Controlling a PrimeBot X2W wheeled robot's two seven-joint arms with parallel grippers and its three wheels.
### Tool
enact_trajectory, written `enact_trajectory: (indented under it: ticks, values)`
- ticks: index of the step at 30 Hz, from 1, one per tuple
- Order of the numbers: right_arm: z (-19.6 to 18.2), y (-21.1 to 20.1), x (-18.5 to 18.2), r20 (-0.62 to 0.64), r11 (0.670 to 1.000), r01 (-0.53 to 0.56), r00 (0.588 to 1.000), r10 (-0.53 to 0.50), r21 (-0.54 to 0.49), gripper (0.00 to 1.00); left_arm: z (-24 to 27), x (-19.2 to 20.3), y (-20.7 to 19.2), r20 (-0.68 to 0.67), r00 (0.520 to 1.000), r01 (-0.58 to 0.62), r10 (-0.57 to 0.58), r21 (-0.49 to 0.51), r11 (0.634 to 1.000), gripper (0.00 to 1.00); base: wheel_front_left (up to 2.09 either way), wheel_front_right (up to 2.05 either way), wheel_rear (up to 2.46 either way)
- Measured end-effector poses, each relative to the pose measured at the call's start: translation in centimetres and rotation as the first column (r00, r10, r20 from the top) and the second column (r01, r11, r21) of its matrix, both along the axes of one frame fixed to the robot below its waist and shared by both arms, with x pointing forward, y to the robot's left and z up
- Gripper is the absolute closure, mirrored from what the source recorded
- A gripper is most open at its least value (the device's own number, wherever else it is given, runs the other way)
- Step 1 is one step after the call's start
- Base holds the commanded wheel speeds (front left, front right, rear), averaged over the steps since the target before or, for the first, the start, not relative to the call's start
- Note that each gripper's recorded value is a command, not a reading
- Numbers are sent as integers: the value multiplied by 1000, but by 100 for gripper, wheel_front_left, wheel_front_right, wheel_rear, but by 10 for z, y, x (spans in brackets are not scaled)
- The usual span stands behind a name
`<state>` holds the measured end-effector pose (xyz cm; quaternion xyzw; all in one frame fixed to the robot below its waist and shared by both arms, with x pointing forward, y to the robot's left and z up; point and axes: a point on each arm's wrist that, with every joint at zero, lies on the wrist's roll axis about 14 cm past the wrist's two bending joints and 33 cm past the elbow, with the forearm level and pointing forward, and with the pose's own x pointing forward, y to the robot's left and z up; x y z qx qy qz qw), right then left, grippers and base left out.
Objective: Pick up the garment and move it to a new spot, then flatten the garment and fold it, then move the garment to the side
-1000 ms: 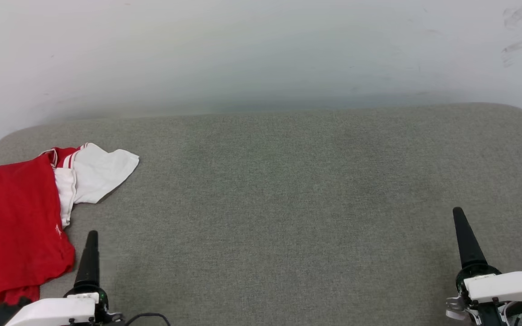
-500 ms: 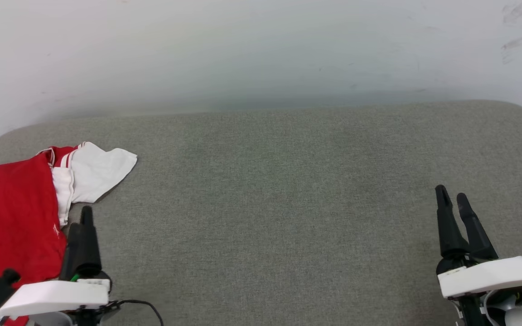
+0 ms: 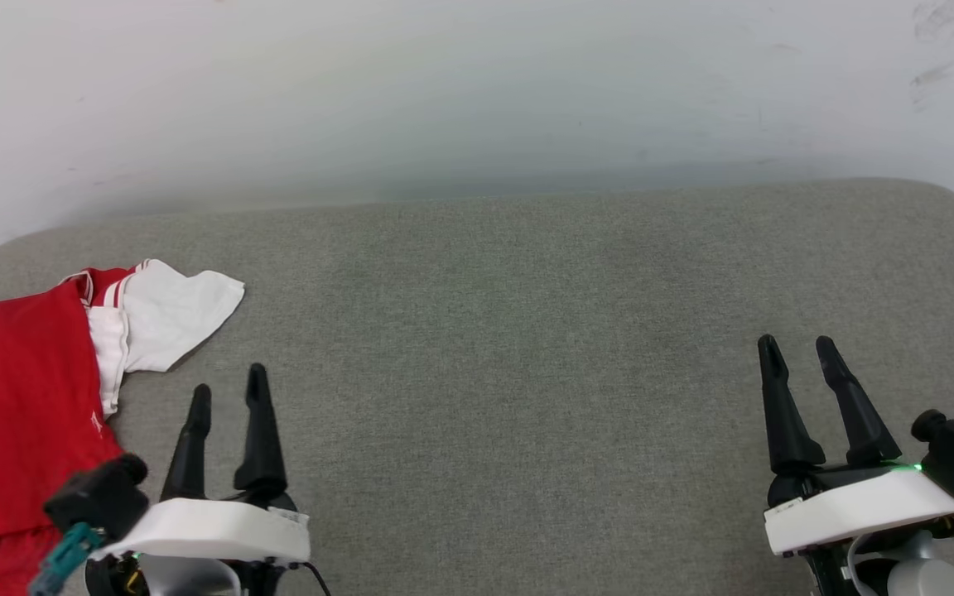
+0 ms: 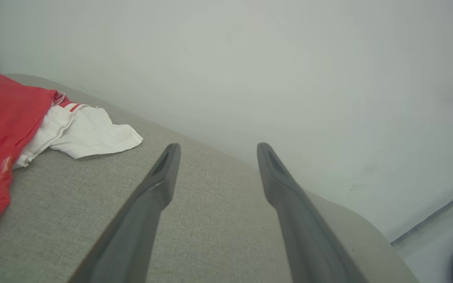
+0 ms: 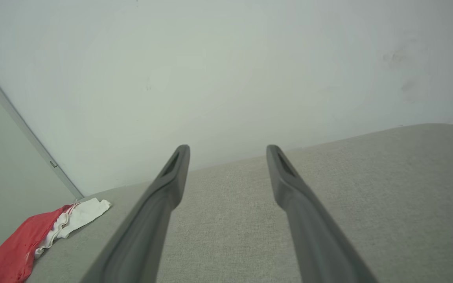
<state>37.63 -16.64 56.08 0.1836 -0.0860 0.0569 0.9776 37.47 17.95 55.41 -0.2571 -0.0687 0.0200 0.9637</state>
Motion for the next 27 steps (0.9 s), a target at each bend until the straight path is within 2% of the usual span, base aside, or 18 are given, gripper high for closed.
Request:
enact_trajectory:
  ticks: [8, 15, 22, 27]
  values:
    - [2, 2, -1, 22, 994, 9, 1000, -6, -111, 0, -8, -2, -23, -37, 999, 28, -21, 208, 978, 0, 0, 0, 0]
    - [0, 2, -3, 31, 982, 21, 999, -16, -190, 0, -15, -6, -40, -56, 998, 53, -36, 347, 937, 0, 0, 0, 0]
    - [-2, 5, -5, 39, 965, 23, 999, -13, -261, 0, -10, -8, -46, -34, 999, 50, -40, 366, 929, 0, 0, 0, 0]
    - [-2, 10, -6, 50, 949, 18, 999, -2, -313, 0, -10, -11, -48, -15, 999, 42, -40, 439, 897, 0, 0, 0, 0]
